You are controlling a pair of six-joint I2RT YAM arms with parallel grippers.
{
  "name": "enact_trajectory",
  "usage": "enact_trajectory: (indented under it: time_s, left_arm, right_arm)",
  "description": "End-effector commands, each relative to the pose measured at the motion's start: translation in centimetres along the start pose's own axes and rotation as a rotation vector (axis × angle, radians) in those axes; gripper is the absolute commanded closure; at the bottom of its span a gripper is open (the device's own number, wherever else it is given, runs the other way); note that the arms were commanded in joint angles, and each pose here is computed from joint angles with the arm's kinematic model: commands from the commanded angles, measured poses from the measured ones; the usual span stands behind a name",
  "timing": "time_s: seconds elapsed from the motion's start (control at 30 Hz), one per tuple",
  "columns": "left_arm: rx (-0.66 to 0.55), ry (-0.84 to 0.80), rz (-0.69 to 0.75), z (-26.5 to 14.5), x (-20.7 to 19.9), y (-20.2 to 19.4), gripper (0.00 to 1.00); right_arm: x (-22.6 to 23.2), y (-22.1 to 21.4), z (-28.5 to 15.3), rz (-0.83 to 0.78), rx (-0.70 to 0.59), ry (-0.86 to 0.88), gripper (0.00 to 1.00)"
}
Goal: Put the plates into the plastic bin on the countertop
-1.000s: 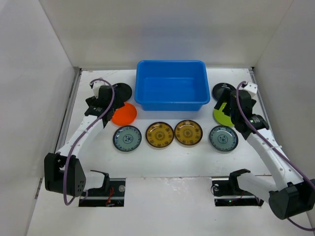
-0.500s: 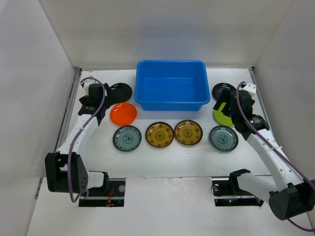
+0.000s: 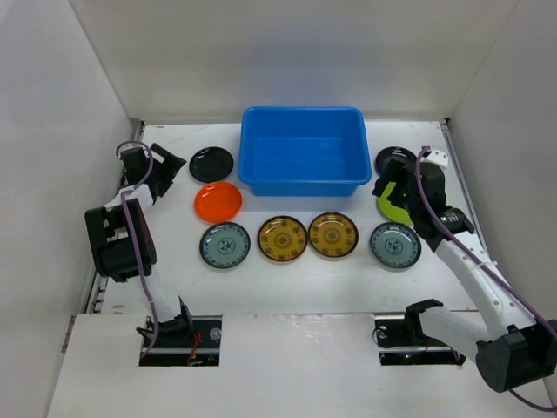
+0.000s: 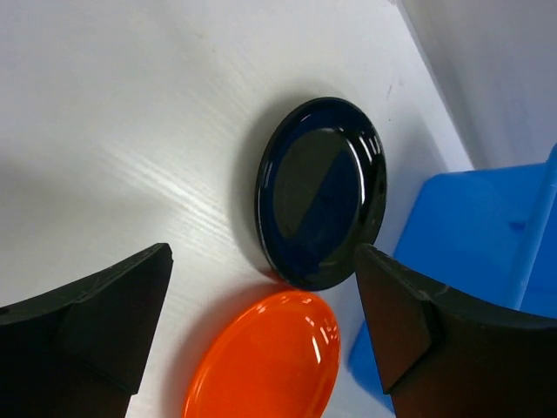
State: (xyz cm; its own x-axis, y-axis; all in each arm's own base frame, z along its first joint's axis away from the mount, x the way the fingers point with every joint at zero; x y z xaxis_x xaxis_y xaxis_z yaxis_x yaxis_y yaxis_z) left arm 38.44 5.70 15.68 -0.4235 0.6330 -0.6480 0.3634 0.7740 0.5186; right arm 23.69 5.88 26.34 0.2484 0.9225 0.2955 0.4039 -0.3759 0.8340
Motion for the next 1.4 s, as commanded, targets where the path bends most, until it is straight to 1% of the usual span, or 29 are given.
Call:
enact_trajectory:
  time_s: [0.0, 0.27, 0.37, 0.43, 0.7, 0.87, 1.0, 1.2, 1.33, 1.37]
  left_arm:
    - [-0.047, -0.250, -0.018, 0.6, -3.2, 2.5, 0.18]
    - [0.055, -0.249, -0.070, 4.5, -1.3, 1.6, 0.36]
    - [0.084, -0.237, -0.086, 5.1, -0.4, 1.2, 0.47]
    - [0.102, -0.223, -0.098, 5.2, 0.1, 0.9, 0.52]
    - [0.146, -0.182, -0.117, 6.7, 1.3, 0.0, 0.54]
    - [0.188, -0.170, -0.118, 8.0, 1.3, -1.1, 0.57]
    - [0.198, -0.161, -0.103, 8.8, 1.1, -1.8, 0.60]
    - [0.255, -0.141, -0.090, 10.0, 1.0, -3.4, 0.72]
    - [0.261, -0.111, -0.086, 10.3, 1.3, -3.8, 0.87]
    - [0.256, -0.110, -0.085, 10.2, 1.2, -3.7, 0.90]
  right_arm:
    - [0.7, 0.9, 0.0, 0.020, -0.047, 0.053, 0.00]
    - [0.0, 0.4, -0.5, 0.019, -0.064, 0.058, 0.00]
    - [-0.1, 0.4, -0.7, 0.021, -0.069, 0.057, 0.00]
    - [-0.2, 0.5, -0.9, 0.026, -0.076, 0.060, 0.00]
    - [0.0, 0.5, -0.6, 0.029, -0.071, 0.059, 0.00]
    - [-0.2, 0.3, -0.5, 0.033, -0.068, 0.056, 0.00]
    - [-0.4, 0.1, -0.8, 0.033, -0.074, 0.056, 0.00]
    - [-1.0, 0.2, -1.1, 0.044, -0.083, 0.044, 0.00]
    - [-1.2, 0.0, -1.4, 0.052, -0.087, 0.045, 0.00]
    - [-1.3, -0.1, -1.4, 0.053, -0.086, 0.044, 0.00]
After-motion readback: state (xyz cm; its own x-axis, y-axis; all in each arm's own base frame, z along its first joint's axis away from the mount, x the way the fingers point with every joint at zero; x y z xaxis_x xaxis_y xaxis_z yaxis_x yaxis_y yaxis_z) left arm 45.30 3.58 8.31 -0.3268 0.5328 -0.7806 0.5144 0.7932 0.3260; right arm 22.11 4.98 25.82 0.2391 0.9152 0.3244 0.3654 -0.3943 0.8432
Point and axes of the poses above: each gripper's point midway between its finger pads, its own z axis out along the fingers, its own x axis along the line the jaws close on, y = z × x, the point moved 10 cm from there along -z, back along the fingers, and after that the axes turned 1 degree about z, right-handed, at the moved point
